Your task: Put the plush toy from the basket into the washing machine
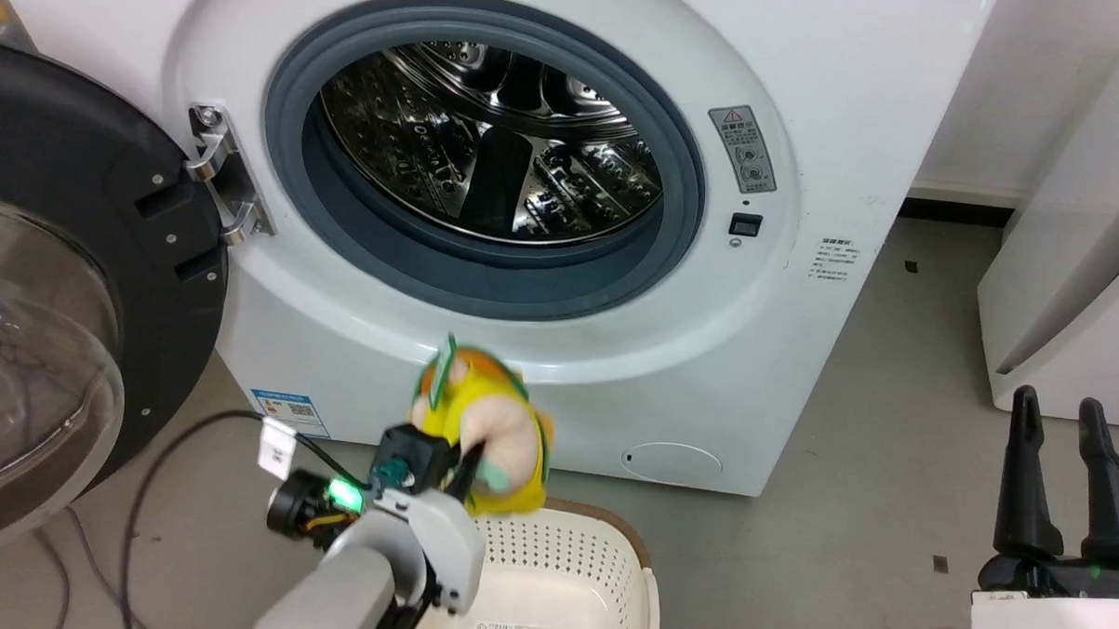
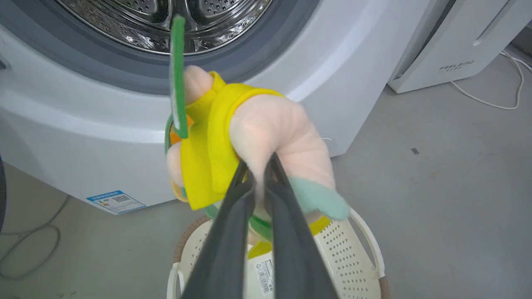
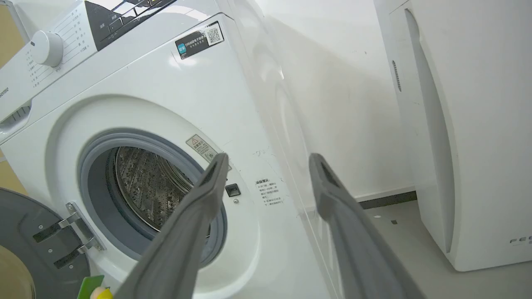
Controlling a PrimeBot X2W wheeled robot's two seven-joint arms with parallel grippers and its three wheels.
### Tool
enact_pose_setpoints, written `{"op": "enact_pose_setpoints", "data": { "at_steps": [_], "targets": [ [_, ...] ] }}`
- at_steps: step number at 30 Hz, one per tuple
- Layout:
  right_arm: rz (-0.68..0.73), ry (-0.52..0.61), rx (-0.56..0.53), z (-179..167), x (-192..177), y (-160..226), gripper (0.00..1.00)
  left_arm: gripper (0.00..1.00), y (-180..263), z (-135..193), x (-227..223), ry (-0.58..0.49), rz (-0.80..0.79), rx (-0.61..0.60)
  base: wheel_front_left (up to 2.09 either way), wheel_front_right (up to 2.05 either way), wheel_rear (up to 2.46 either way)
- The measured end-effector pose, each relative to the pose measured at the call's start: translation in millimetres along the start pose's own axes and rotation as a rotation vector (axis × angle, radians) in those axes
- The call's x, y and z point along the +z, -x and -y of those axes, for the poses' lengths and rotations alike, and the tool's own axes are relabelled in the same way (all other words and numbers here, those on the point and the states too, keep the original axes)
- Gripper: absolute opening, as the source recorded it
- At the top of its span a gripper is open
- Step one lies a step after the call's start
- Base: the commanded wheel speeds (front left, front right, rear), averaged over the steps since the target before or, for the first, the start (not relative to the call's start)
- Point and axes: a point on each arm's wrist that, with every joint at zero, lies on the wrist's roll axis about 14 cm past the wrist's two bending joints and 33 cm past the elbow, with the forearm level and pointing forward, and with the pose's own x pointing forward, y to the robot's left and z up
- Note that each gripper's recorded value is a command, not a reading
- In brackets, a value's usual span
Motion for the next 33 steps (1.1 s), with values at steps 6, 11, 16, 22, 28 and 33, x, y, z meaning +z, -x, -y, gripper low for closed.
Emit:
{"op": "enact_pose_setpoints", "data": {
  "at_steps": [6, 11, 16, 22, 28, 33],
  "targets": [
    [-0.013, 0.003, -0.014, 5.2, -5.0, 0.0, 1.0, 0.0, -5.5, -14.9, 50.1, -0.012, 0.169, 0.063, 0.0, 0.0, 0.0],
    [-0.029, 0.006, -0.034, 12.8, -12.3, -3.4, 1.0, 0.0, -11.7, -26.3, 74.2, -0.006, 0.253, 0.11, 0.0, 0.0, 0.0],
    [-0.035, 0.009, -0.049, 19.9, -19.7, -13.0, 1.0, 0.0, -24.2, -38.8, 90.5, 0.013, 0.307, 0.152, 0.0, 0.0, 0.0],
    [-0.047, 0.014, -0.067, 29.5, -31.3, -25.3, 1.0, 0.0, -52.8, -57.2, 100.5, 0.013, 0.329, 0.186, 0.0, 0.0, 0.0],
    [-0.061, 0.03, -0.1, 45.4, -42.4, -33.6, 1.0, 0.0, -88.9, -70.4, 108.7, 0.016, 0.347, 0.2, 0.0, 0.0, 0.0],
    [-0.077, 0.047, -0.13, 59.9, -52.6, -38.8, 1.0, 0.0, -122.4, -76.5, 113.8, 0.008, 0.358, 0.192, 0.0, 0.0, 0.0]
  ]
}}
